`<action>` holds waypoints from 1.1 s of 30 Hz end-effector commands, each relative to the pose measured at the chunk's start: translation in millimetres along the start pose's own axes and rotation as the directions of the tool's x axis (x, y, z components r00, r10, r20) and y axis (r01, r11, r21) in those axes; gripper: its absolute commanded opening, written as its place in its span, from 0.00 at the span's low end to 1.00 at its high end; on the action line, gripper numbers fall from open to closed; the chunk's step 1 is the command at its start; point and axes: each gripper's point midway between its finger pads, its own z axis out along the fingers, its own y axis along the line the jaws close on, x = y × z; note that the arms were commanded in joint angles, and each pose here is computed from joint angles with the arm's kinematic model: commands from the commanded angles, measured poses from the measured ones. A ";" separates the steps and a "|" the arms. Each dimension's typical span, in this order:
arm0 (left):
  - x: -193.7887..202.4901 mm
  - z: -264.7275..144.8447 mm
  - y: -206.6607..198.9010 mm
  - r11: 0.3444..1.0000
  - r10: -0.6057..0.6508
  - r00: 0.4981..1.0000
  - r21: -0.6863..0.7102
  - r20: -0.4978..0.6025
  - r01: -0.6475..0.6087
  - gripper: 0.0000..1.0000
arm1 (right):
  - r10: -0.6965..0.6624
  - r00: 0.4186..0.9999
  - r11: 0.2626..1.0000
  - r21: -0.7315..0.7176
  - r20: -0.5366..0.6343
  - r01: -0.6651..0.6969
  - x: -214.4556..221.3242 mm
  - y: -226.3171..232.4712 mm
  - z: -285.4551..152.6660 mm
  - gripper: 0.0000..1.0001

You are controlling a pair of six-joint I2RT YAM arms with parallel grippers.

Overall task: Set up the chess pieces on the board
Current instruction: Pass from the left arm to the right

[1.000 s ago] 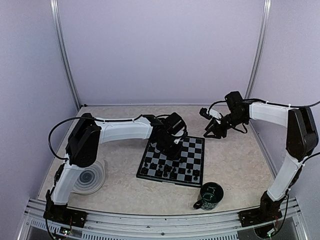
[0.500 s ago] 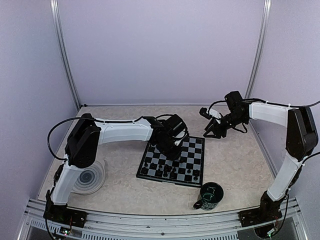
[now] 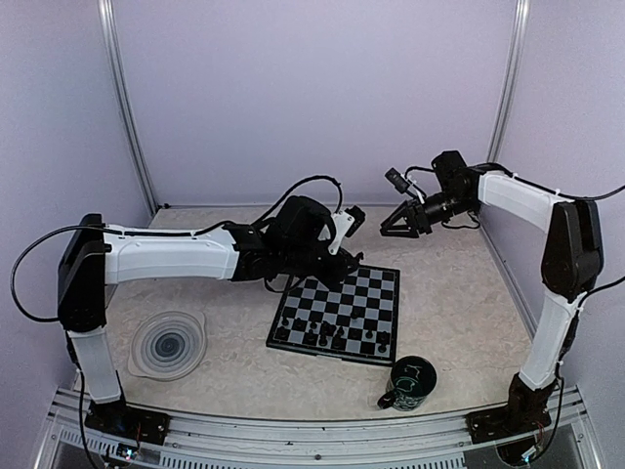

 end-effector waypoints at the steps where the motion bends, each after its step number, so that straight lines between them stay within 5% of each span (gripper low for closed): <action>1: -24.2 0.4 -15.6 0.998 0.057 0.993 0.011 0.101 -0.059 0.14 | 0.251 0.967 0.914 -0.321 -0.034 -0.248 9.5 51.4 12.7 0.46; 13: -21.1 2.3 -28.9 0.998 0.062 0.994 0.021 0.095 -0.064 0.14 | 0.233 0.955 0.903 -0.322 -0.186 -0.283 43.3 78.0 56.0 0.42; 26: -20.9 3.4 -19.4 0.998 0.059 0.995 -0.037 0.083 -0.057 0.14 | 0.247 0.949 0.893 -0.336 -0.196 -0.301 44.8 80.6 58.3 0.08; 33: -9.9 2.0 -26.3 0.995 0.093 0.995 0.023 0.046 -0.094 0.36 | 0.173 0.965 0.934 -0.278 -0.196 -0.224 45.5 73.5 55.1 0.00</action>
